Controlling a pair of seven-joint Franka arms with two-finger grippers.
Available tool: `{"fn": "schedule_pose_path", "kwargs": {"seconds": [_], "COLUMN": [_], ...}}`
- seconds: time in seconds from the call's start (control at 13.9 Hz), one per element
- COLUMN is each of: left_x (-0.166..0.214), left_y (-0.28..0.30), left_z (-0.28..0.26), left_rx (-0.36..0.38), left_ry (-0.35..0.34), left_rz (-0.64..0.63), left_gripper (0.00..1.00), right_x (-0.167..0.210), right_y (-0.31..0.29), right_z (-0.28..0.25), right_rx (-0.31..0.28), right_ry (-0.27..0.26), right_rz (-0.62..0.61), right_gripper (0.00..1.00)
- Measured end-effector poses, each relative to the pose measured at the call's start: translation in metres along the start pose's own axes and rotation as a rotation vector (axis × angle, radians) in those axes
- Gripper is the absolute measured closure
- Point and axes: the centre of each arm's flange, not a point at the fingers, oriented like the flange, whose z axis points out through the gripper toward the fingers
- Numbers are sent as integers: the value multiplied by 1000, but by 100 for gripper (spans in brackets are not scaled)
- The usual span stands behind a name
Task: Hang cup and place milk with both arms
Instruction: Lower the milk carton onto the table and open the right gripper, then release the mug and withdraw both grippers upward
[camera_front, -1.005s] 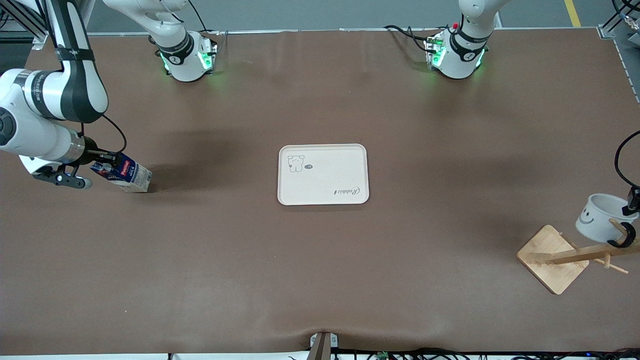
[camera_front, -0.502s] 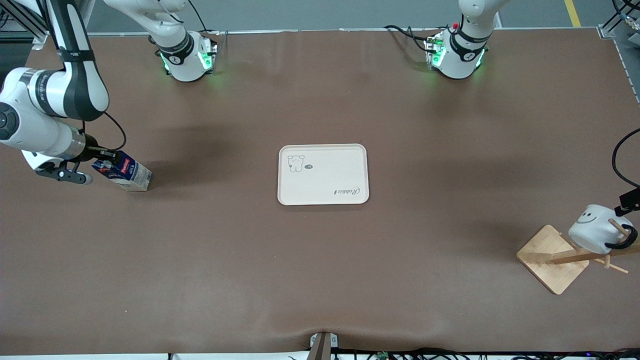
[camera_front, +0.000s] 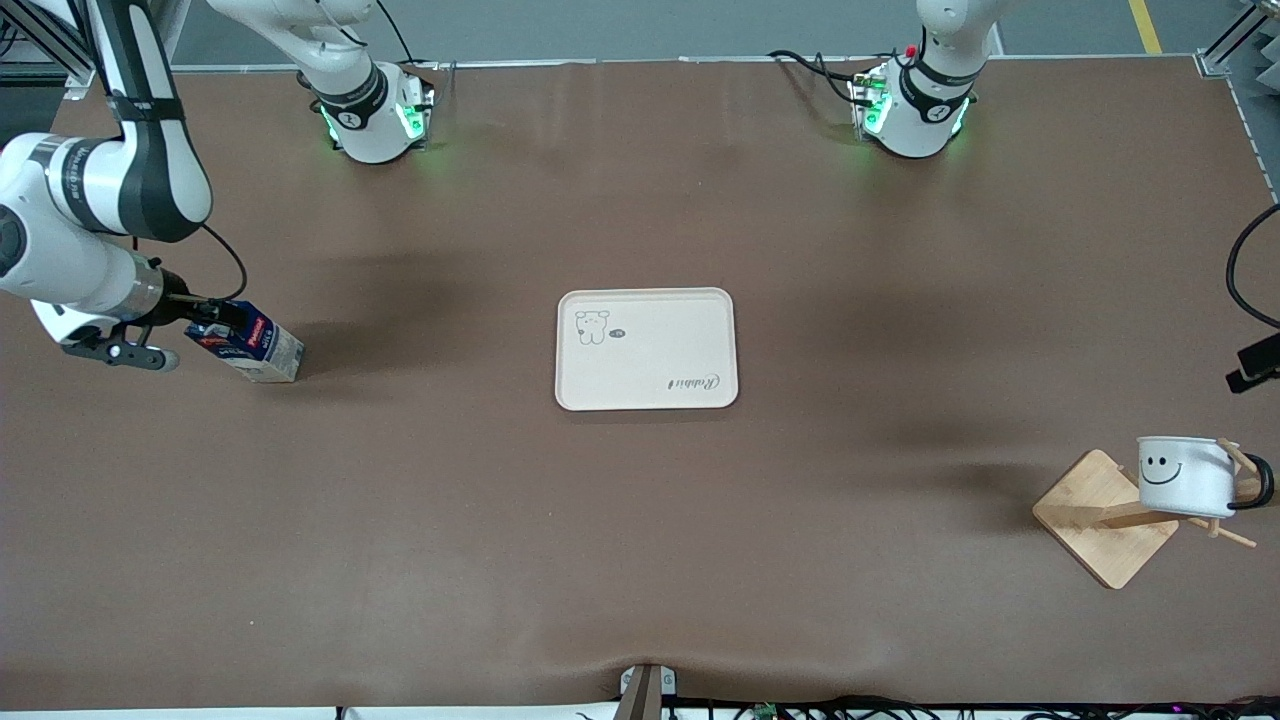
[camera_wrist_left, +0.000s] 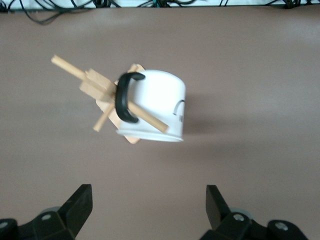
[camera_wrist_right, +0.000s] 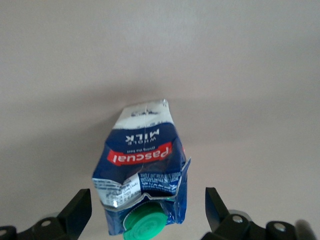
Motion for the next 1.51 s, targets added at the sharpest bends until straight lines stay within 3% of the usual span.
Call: {"fn": "schedule_pose_path", "kwargs": {"seconds": [0.07, 0.29, 0.65, 0.72, 0.93, 1.08, 1.15, 1.51], "left_x": [-4, -11, -10, -13, -32, -49, -56, -85], "left_y": [9, 20, 67, 80, 103, 121, 128, 132], "left_z": [-8, -27, -40, -45, -64, -80, -86, -97], "left_rx": [2, 15, 8, 16, 59, 77, 84, 85], "left_ry": [-11, -8, 11, 4, -53, -80, -86, -96], "left_rz": [-17, -21, 51, 63, 52, 4, -15, -44], "left_gripper": [0, 0, 0, 0, 0, 0, 0, 0], "right_x": [5, 11, 36, 43, 44, 43, 40, 25], "right_y": [1, 1, -14, -13, -4, 15, 24, 43], "right_z": [-14, -68, -162, -178, -214, -238, -244, -231], "right_rx": [-1, -1, 216, 226, 228, 231, 234, 277], "right_ry": [14, -25, 100, 115, 92, 132, 124, -18], "right_rz": [-1, -26, 15, 16, 13, 39, 49, 67], "right_gripper": [0, 0, 0, 0, 0, 0, 0, 0]}}
